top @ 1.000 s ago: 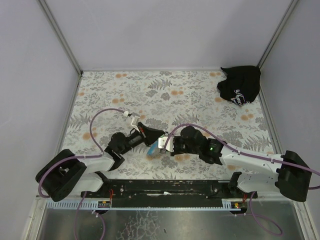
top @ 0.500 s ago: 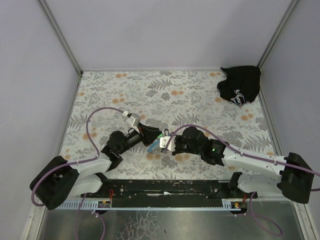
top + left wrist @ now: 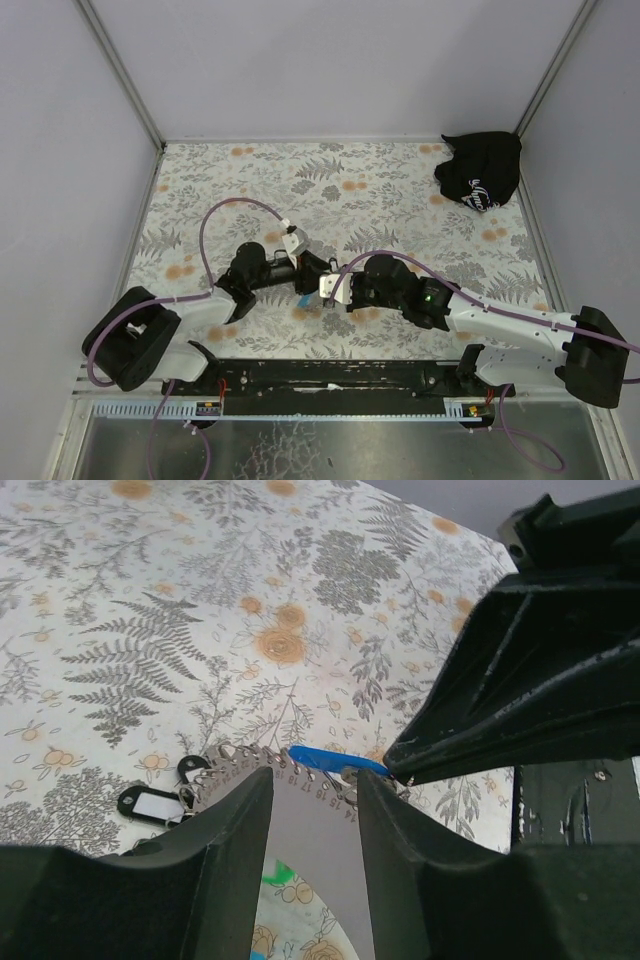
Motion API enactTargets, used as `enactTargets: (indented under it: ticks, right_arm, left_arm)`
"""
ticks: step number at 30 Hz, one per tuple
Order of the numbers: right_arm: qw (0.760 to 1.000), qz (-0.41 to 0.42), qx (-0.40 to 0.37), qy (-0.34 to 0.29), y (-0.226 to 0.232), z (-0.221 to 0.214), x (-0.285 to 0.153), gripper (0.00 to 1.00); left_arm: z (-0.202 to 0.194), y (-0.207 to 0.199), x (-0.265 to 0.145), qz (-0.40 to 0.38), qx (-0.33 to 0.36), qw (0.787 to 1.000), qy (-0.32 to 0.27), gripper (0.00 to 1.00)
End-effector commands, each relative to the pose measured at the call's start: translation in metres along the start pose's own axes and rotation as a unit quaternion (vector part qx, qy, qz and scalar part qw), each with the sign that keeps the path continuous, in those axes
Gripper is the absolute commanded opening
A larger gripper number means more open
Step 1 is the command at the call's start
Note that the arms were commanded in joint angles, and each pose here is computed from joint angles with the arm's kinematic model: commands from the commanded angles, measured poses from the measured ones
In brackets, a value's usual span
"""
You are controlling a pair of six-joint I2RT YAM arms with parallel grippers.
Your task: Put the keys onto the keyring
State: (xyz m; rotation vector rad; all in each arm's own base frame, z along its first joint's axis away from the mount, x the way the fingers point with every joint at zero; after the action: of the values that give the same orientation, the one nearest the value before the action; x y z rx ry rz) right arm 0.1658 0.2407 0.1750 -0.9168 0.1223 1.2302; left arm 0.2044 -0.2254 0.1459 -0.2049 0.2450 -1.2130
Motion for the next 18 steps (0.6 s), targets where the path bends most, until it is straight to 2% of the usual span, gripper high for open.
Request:
enactTargets:
  ticks: [1, 8, 18]
  right_arm:
    - [0.998, -0.045, -0.014, -0.032, -0.0233, 0.0251, -0.0109, 0.0]
    - [0.998, -0.043, -0.018, -0.03, -0.0236, 0.0253, -0.0134, 0.0]
    - [0.999, -0.036, -0.022, -0.028, -0.0241, 0.027, -0.0152, 0.0]
  left_arm:
    - [0.0, -0.0012, 0.0038, -0.051, 0.034, 0.998, 0.015, 0.39]
    - [-0.0084, 0.0038, 0.0053, -0.07, 0.026, 0.997, 0.035, 0.38]
    - [-0.0082, -0.0014, 0.0137, -0.141, 0.025, 0.989, 0.046, 0.38]
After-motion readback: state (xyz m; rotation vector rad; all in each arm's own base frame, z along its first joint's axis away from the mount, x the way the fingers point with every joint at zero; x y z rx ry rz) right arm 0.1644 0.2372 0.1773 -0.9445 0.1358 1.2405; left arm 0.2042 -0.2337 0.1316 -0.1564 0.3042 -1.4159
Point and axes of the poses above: each gripper's point midway between its finger pads, its own x axis out along the fingers, its own y axis along the line the jaws close on, z = x × y, the point moved 7 cm from there along -x, back along the fingers, and after that the axes turned 2 degrees about -x, right-handed, at the moved point
